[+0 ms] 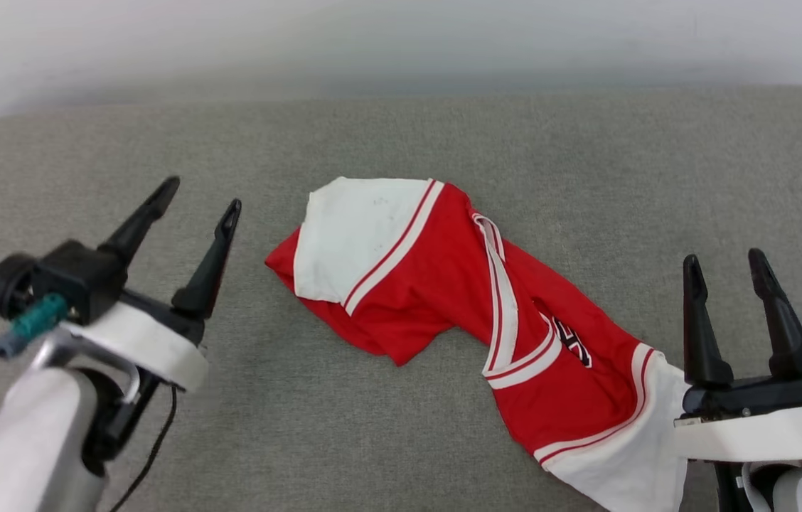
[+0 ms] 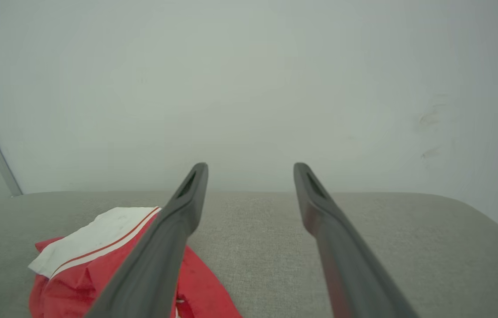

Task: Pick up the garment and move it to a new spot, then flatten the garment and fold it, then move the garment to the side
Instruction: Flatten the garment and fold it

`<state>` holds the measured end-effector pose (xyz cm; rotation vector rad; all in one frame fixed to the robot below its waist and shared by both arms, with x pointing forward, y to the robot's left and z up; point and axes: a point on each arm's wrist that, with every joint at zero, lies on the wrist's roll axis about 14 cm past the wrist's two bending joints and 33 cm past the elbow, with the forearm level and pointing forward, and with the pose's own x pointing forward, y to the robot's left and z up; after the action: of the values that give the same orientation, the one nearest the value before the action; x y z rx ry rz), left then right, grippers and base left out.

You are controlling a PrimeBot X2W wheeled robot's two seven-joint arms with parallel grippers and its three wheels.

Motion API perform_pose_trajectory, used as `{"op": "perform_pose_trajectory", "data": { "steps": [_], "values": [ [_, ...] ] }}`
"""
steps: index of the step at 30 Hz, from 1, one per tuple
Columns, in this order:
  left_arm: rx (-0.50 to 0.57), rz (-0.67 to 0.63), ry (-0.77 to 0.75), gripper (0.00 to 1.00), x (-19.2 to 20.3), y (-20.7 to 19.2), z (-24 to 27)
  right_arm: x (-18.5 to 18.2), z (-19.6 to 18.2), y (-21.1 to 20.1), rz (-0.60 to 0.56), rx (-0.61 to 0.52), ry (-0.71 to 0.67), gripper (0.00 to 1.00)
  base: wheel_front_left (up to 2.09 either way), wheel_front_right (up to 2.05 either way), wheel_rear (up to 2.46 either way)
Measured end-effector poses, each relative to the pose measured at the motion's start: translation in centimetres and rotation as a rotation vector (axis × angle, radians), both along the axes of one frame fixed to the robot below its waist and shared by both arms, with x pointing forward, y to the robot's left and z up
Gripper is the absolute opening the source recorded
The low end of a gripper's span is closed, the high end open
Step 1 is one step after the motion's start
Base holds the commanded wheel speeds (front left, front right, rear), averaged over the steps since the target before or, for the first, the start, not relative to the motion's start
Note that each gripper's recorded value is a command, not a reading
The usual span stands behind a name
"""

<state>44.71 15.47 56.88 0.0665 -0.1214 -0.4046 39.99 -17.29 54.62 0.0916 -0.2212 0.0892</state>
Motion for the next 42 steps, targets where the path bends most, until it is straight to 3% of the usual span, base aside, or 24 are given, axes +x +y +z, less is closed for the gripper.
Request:
{"op": "perform_pose_trajectory", "data": {
  "steps": [7,16,18,25,34,35,36,42],
  "values": [
    [0.193,-0.191,0.198,1.00,6.3,-3.1,-0.6,1.4,-2.4,-1.4,-0.039,0.003,0.062,1.00,0.00,0.00,0.00],
    [0.324,-0.306,0.720,1.00,10.8,-3.9,-7.5,2.2,-6.1,-3.3,-0.093,0.013,0.164,1.00,0.00,0.00,0.00],
    [0.337,-0.331,0.907,1.00,12.3,-4.4,-11.4,2.6,-7.7,-3.9,-0.111,0.006,0.205,1.00,0.00,0.00,0.00],
    [0.341,-0.355,1.053,1.00,12.9,-5.3,-16.0,2.7,-9.2,-4.8,-0.138,0.001,0.248,1.00,0.00,0.00,0.00],
    [0.339,-0.372,1.118,1.00,12.4,-5.7,-17.8,2.7,-9.8,-5.0,-0.144,0.001,0.266,1.00,0.00,0.00,0.00],
    [0.336,-0.377,1.129,0.56,12.2,-5.7,-17.9,2.8,-9.9,-5.0,-0.142,0.002,0.266,1.00,0.00,0.00,0.00],
    [0.335,-0.384,1.131,0.02,12.0,-5.9,-17.9,2.8,-9.9,-4.9,-0.140,0.002,0.266,1.00,0.00,0.00,0.00],
    [0.265,-0.372,1.011,0.00,13.1,-6.5,-16.2,3.0,-10.0,-4.5,-0.127,0.000,0.265,1.00,0.00,0.00,0.00]
  ]
}}
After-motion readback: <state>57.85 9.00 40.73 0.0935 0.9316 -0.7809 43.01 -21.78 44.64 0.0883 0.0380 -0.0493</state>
